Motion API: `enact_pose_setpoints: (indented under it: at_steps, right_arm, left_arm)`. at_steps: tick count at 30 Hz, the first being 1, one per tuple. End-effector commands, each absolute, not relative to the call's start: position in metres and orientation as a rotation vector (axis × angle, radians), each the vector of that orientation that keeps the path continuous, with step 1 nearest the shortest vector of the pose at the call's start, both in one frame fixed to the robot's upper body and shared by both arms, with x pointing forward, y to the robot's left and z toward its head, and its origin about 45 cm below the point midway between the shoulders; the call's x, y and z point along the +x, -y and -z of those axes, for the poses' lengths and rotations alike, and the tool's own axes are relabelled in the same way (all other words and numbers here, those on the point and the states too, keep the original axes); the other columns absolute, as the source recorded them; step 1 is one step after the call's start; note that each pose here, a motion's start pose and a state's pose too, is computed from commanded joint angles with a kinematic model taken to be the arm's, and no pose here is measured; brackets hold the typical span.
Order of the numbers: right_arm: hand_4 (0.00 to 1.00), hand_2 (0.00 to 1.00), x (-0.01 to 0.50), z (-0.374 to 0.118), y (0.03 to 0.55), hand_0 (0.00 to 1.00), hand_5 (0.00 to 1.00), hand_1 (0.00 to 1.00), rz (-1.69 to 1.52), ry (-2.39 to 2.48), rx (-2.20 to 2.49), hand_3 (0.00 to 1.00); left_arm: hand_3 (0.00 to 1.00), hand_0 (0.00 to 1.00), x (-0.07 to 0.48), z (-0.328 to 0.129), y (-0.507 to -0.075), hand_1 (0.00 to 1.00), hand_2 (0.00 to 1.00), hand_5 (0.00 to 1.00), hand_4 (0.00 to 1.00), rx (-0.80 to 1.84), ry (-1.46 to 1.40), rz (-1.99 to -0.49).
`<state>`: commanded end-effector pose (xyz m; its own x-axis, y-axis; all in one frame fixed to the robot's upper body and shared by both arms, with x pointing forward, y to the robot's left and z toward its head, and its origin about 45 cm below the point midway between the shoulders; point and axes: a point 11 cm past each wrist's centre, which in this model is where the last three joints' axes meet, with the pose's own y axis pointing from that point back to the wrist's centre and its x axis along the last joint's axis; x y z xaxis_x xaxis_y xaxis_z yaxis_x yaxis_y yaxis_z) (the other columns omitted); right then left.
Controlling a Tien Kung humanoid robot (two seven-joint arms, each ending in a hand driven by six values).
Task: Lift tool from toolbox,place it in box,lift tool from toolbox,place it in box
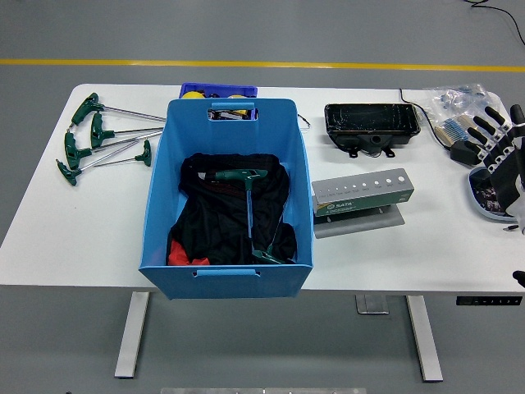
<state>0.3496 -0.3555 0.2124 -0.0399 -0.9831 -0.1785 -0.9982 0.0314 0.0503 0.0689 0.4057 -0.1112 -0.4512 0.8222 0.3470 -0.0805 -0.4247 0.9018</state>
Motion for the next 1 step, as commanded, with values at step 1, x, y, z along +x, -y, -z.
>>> enact_pose_setpoints:
  at_steps: [1]
  right_arm:
    - [0.998, 0.861, 0.3496, -0.2125, 0.3555, 0.873, 0.931, 0.840, -0.245, -2.186, -2.109, 0.883]
  left_arm:
    - [0.763, 0.741, 0.0690, 0.1112, -0.4058, 0.722, 0.799, 0.619, 0.723, 1.118, -1.158, -1.930]
